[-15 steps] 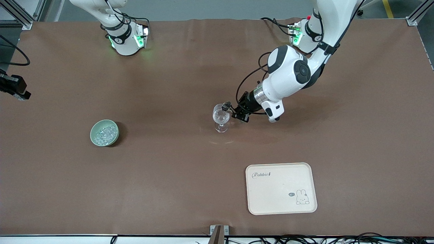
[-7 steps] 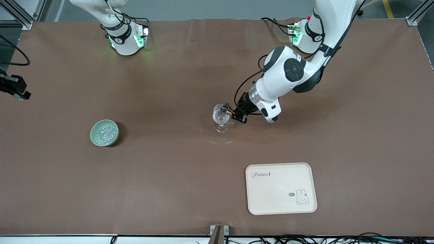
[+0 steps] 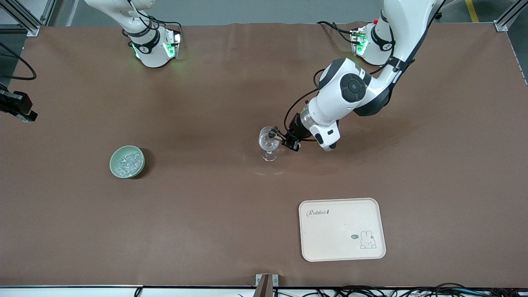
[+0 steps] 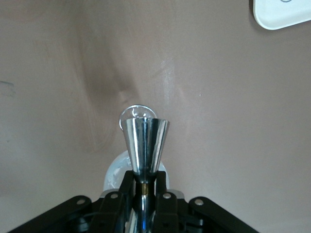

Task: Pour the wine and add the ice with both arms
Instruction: 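Tilt the silver jigger over the wine glass with the left gripper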

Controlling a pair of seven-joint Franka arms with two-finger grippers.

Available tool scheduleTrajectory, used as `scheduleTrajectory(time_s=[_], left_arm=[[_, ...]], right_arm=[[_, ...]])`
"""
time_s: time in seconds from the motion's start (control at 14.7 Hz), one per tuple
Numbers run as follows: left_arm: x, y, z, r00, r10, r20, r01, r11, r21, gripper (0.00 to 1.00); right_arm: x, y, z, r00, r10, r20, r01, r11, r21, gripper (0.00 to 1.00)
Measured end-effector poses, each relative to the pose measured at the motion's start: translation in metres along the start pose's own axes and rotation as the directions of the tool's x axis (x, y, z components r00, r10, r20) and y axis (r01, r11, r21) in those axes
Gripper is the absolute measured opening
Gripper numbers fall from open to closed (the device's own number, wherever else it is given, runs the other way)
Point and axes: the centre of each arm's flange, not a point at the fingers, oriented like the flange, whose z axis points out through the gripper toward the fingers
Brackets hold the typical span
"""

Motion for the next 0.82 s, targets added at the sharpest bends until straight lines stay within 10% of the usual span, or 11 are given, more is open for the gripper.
scheduleTrajectory(time_s=[0.34,0.82], left_arm=[[-0.001,0.003,-0.004,1.000,-0.012,0.005,0.012,1.000,-0.001,0.21],[0.012,0.012,-0.013,0.977,-0.092,0.191,0.091,0.996,0.019,0.21]], right_arm=[[0.000,0.000,0.000,1.000,0.000,0.000,0.000,1.000,0.000,0.23],[-0.001,0.000,0.000,1.000,0.000,0.005,0.000,1.000,0.000,0.23]])
